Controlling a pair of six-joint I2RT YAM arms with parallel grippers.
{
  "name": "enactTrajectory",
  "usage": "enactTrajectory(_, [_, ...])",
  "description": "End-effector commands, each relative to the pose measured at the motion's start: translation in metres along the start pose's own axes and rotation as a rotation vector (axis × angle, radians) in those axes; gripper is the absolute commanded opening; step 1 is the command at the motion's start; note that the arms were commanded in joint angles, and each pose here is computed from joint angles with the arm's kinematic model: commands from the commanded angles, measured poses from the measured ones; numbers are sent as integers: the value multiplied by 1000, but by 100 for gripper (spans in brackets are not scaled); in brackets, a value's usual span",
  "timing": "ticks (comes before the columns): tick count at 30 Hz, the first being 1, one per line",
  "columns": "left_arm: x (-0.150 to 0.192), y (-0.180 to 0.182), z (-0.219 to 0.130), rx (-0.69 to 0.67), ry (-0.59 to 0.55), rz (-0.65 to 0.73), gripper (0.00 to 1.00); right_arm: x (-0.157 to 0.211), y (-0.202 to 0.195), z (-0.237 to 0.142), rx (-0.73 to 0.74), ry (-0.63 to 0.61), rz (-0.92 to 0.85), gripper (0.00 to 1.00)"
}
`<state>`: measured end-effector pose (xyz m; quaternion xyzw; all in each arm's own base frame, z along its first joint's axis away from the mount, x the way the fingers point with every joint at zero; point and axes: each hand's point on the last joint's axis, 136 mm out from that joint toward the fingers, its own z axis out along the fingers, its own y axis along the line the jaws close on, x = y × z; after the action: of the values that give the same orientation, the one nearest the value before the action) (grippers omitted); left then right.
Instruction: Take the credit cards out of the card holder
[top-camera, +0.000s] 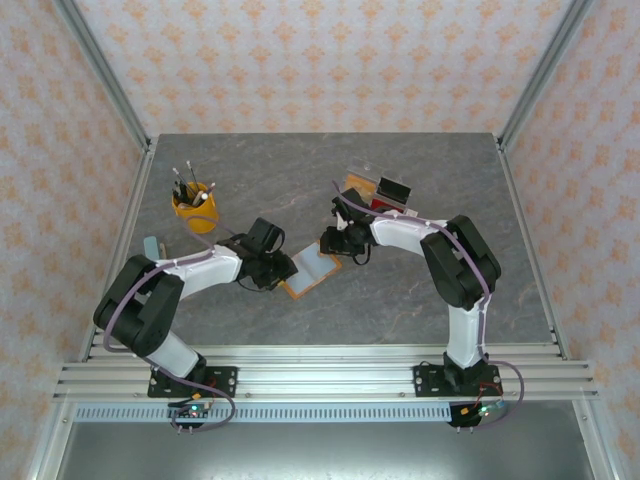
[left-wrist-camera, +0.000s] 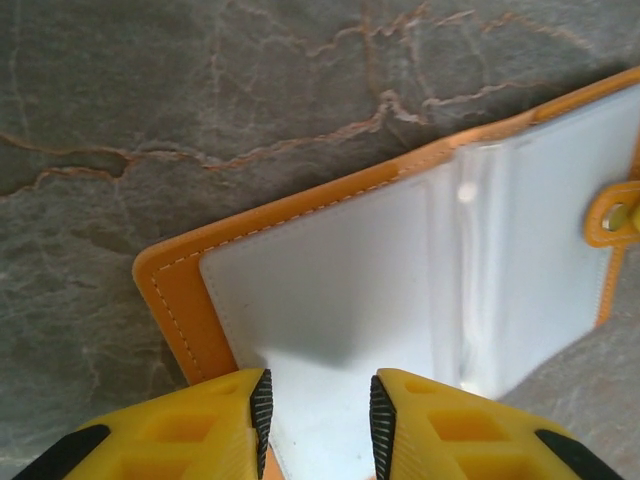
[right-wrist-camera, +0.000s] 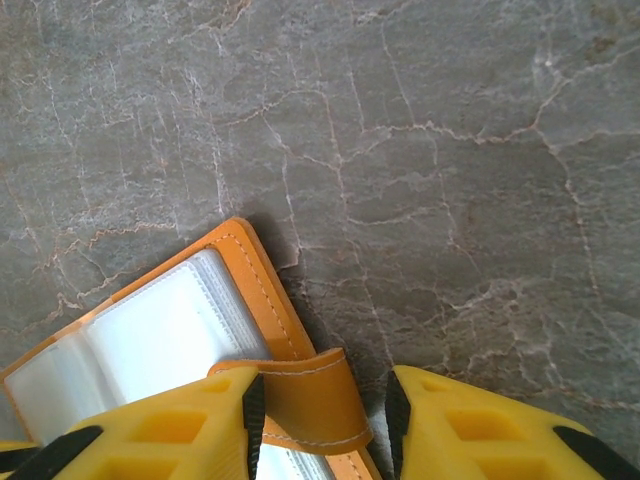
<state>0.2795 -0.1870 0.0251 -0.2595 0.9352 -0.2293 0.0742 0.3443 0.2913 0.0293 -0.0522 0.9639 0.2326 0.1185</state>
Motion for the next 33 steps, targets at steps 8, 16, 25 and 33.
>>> enactTrajectory(8, [-11, 11, -12, -86, -76, 36, 39, 28, -8, 6, 11, 103, 19, 38])
enactTrajectory(16, [-11, 25, -23, -129, -113, 39, 39, 39, -9, 5, -11, 115, 60, 36])
enactTrajectory(25, [-11, 18, -14, -113, -90, 47, 38, 46, -8, 8, -40, 128, 97, 34])
enactTrajectory(33, [-11, 16, -8, -106, -74, 42, 38, 52, -8, 12, -61, 143, 111, 33])
